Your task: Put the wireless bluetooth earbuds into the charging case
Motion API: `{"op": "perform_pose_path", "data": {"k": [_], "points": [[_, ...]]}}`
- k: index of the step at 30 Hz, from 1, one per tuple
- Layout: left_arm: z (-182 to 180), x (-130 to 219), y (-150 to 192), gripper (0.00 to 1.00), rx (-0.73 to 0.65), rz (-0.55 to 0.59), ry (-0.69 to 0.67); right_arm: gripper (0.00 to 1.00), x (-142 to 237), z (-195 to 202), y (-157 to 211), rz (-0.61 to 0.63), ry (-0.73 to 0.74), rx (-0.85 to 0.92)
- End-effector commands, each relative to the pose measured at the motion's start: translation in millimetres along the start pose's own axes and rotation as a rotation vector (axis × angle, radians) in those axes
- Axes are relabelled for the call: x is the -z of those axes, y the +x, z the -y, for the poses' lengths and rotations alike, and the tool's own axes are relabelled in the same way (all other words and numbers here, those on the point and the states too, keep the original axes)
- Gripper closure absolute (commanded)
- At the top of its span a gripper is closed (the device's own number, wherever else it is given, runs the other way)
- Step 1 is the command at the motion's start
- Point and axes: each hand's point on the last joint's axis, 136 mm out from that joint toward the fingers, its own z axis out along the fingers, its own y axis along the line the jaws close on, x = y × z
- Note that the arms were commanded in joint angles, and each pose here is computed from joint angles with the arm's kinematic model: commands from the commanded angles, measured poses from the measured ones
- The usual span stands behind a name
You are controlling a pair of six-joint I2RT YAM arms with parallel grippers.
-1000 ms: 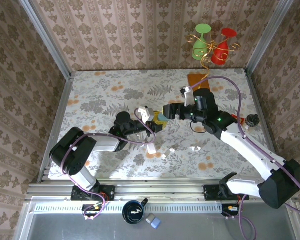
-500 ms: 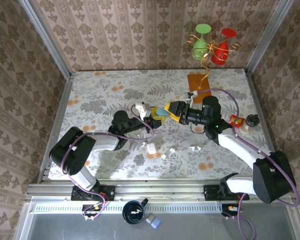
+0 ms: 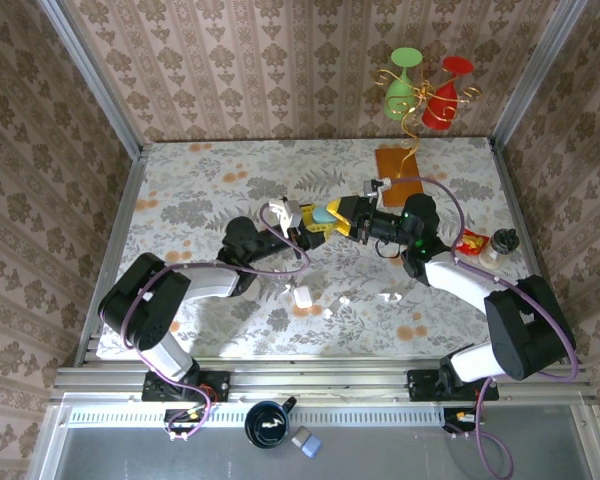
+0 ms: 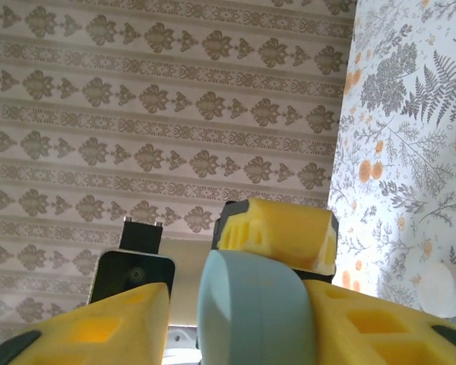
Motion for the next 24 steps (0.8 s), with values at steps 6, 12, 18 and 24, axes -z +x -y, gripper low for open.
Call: {"op": "perform_pose_path", "data": {"k": [6, 12, 18, 24], "points": [[-7, -3, -8, 0.82, -0.043, 0.028, -0.02, 0.8, 2, -7, 3, -0.014, -0.007, 0.039], [-4, 7, -1, 0.39, -0.031, 0.006, -0.015, 0.83, 8, 8, -8, 0.049, 0.085, 0.084], [-10, 34, 20, 0.05, 0.004, -0.066, -0.093, 0.83, 16, 58, -32, 0.123, 0.276, 0.151], [-17, 63, 39, 0.0, 0.038, -0.193, -0.241, 0.83, 11, 109, -55, 0.155, 0.434, 0.183]]}}
